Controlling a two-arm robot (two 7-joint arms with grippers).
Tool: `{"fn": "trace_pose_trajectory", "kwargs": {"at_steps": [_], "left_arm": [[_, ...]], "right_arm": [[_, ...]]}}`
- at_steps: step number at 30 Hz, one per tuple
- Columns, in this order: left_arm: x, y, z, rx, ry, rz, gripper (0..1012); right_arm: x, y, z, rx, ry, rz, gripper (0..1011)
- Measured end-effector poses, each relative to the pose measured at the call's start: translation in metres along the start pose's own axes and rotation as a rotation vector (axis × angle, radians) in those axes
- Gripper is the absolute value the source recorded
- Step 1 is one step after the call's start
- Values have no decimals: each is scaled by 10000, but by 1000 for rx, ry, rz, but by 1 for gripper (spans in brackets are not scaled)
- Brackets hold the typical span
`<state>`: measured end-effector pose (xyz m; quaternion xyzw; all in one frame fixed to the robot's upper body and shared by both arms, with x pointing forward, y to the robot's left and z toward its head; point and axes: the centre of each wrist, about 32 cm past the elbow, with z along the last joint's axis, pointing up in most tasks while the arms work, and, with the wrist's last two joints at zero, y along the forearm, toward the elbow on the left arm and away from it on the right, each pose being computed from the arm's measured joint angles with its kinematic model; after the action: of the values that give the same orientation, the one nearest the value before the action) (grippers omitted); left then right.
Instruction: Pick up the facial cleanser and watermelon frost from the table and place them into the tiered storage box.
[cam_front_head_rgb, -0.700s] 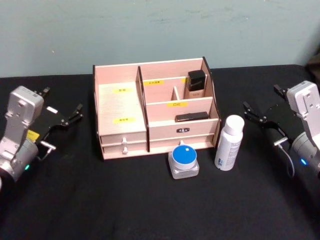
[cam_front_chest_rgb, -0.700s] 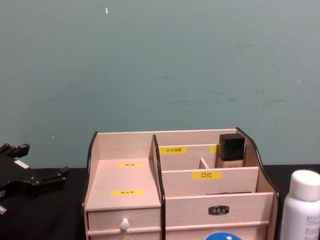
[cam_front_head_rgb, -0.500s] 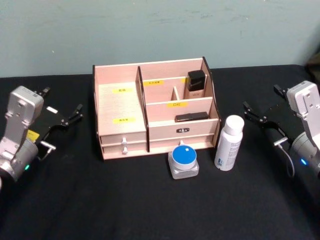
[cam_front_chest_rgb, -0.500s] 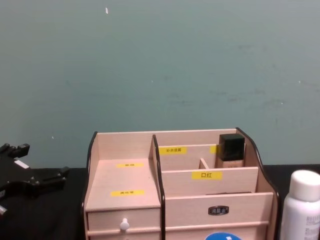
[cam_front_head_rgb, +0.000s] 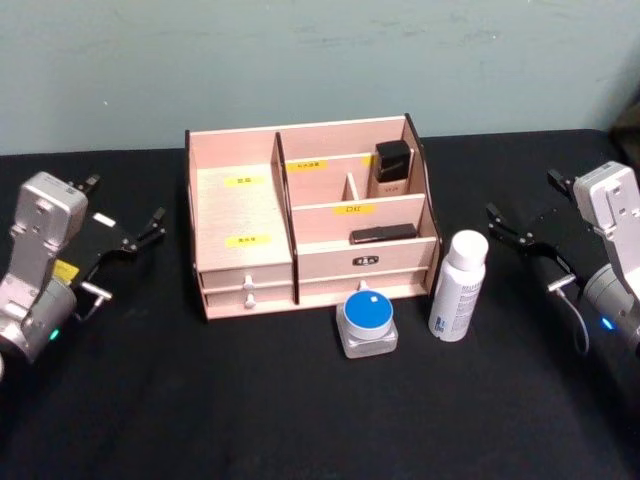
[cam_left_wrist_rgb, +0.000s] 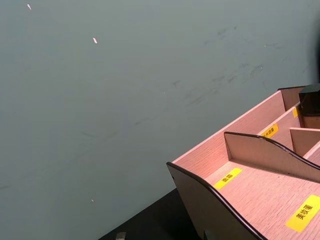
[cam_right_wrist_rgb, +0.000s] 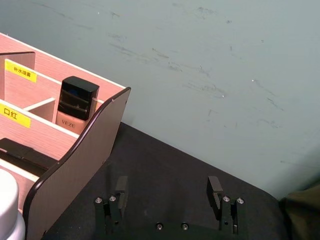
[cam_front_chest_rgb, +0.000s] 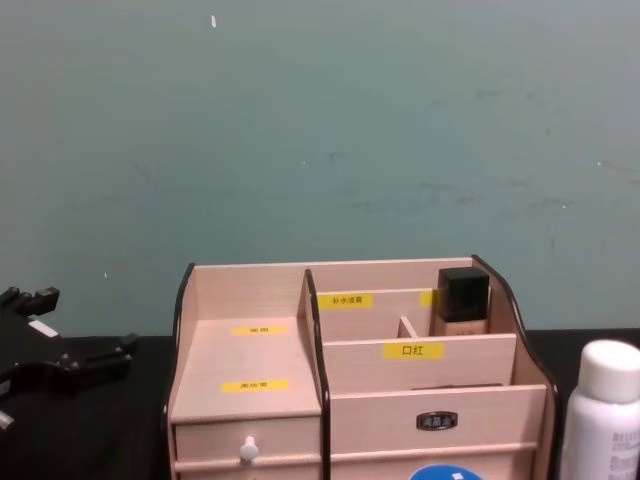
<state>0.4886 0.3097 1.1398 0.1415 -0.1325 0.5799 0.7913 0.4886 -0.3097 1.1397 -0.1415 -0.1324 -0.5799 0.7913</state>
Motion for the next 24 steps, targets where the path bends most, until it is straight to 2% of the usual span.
{"fn": "trace_pose_trajectory", "kwargs": {"at_steps": [24], "left_arm": [[0,0,0,0,0,0,1010]], "right_arm": [[0,0,0,0,0,0,1002]]}}
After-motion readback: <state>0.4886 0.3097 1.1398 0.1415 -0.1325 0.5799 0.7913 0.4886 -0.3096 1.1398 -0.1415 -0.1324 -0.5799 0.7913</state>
